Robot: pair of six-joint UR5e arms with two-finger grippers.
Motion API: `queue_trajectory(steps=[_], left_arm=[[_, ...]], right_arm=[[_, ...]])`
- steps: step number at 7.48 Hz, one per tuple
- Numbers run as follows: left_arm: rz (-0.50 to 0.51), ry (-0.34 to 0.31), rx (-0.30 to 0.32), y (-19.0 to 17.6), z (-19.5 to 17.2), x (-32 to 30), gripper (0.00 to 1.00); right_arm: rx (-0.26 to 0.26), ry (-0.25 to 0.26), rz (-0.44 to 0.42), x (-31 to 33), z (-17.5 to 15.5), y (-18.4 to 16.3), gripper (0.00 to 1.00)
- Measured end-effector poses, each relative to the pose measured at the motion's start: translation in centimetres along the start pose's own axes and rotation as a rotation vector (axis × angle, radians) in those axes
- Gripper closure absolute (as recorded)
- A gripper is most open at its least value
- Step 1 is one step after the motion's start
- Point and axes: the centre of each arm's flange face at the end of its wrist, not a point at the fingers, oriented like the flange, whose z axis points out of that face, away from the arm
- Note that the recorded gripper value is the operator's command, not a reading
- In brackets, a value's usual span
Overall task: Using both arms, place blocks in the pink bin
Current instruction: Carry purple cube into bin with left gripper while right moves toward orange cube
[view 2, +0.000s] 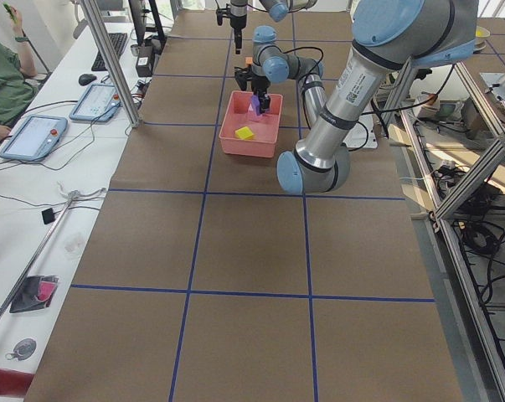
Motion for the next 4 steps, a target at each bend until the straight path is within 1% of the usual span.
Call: queue_trajectory(steps=[1, 2, 3, 4], left_arm=[[0.003, -0.004, -0.004, 0.4, 0.3, 0.2, 1.00], [0.008, -0.008, -0.007, 1.0, 0.7, 0.4, 0.10], [0.014, -0.013, -0.006, 1.4, 1.2, 0.8, 0.00], [0.018, -0.018, -0.004, 1.7, 1.7, 1.4, 0.00]], right_arm=[[-0.002, 0.006, 0.006, 1.8, 1.1, 0.4, 0.01], [-0.013, 0.015, 0.017, 3.1, 2.1, 1.0, 0.01], [-0.031, 0.025, 0.029, 4.3, 3.2, 1.5, 0.01], [-0.049, 0.036, 0.040, 5.2, 4.2, 1.8, 0.00]])
